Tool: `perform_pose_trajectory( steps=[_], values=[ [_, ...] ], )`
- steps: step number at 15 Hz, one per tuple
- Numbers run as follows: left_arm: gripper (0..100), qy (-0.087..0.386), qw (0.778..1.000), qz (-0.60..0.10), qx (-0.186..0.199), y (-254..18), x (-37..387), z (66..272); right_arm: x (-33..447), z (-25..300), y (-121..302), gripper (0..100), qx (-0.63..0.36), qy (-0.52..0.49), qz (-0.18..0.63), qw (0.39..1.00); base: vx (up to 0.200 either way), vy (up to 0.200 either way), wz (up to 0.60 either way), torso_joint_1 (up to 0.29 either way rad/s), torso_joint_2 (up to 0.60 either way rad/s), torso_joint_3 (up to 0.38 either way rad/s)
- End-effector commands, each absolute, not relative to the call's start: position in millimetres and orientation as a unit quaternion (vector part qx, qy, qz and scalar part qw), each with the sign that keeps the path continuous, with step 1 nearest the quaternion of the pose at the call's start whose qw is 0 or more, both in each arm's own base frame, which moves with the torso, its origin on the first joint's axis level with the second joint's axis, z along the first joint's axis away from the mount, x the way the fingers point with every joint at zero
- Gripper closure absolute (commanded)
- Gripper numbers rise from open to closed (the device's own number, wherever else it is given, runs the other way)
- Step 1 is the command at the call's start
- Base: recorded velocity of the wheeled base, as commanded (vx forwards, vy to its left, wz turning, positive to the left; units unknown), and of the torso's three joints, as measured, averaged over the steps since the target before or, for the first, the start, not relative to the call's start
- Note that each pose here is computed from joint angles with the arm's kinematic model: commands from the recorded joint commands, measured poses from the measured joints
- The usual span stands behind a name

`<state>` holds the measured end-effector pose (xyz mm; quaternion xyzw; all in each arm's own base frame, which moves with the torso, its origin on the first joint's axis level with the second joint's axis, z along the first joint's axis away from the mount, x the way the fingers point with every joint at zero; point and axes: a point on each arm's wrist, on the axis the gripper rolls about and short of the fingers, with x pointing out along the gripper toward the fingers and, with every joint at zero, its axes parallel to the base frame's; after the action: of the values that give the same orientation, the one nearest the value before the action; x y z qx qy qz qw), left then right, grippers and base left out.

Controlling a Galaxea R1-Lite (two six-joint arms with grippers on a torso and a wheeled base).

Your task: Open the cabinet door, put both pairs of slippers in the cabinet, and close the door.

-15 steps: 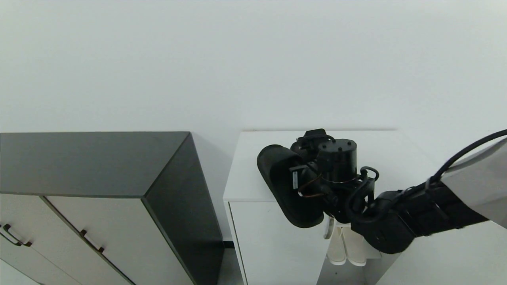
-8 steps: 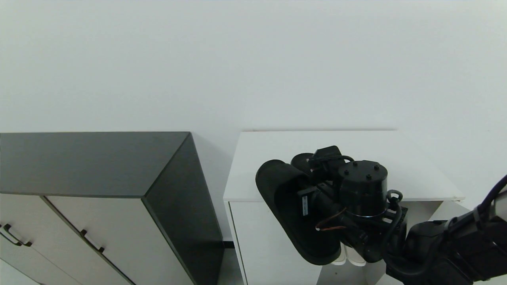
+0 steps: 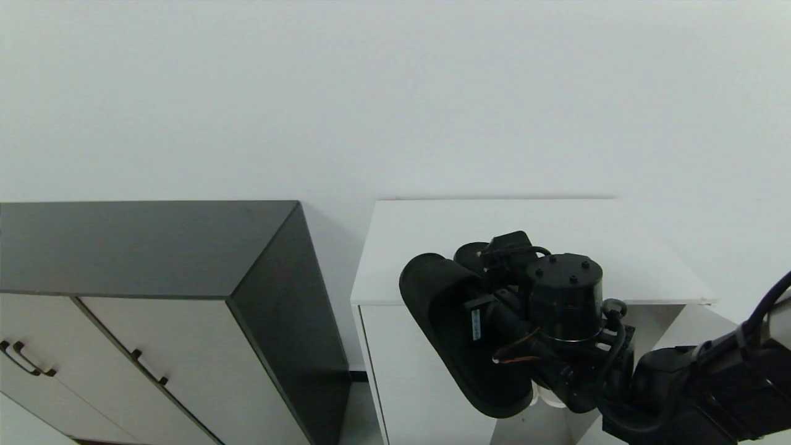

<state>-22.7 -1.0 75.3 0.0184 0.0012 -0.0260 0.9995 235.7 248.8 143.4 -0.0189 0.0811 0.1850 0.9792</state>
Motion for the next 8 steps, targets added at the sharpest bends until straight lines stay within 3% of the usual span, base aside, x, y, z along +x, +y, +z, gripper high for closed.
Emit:
perform_pose_trajectory(
  steps=[1, 7, 8],
  values=[
    [100, 0.001, 1.0, -0.025, 0.018, -1.0, -22.7, 75.4, 235.7, 143.4, 249.1, 100, -0.019, 0.081, 0.185, 0.979, -0.2, 0.0, 0.0, -0.012, 0.0, 0.002],
    [100, 0.001, 1.0, -0.026, 0.018, -1.0, -22.7, 75.4, 235.9, 141.2, 249.2, 100, -0.021, 0.083, 0.184, 0.979, -0.2, 0.0, 0.0, -0.001, 0.0, 0.002],
    [100, 0.001, 1.0, -0.026, 0.017, -1.0, -22.7, 75.4, 235.8, 140.8, 249.1, 100, -0.021, 0.084, 0.184, 0.979, 0.0, 0.0, 0.0, 0.0, 0.0, 0.0]
  ],
)
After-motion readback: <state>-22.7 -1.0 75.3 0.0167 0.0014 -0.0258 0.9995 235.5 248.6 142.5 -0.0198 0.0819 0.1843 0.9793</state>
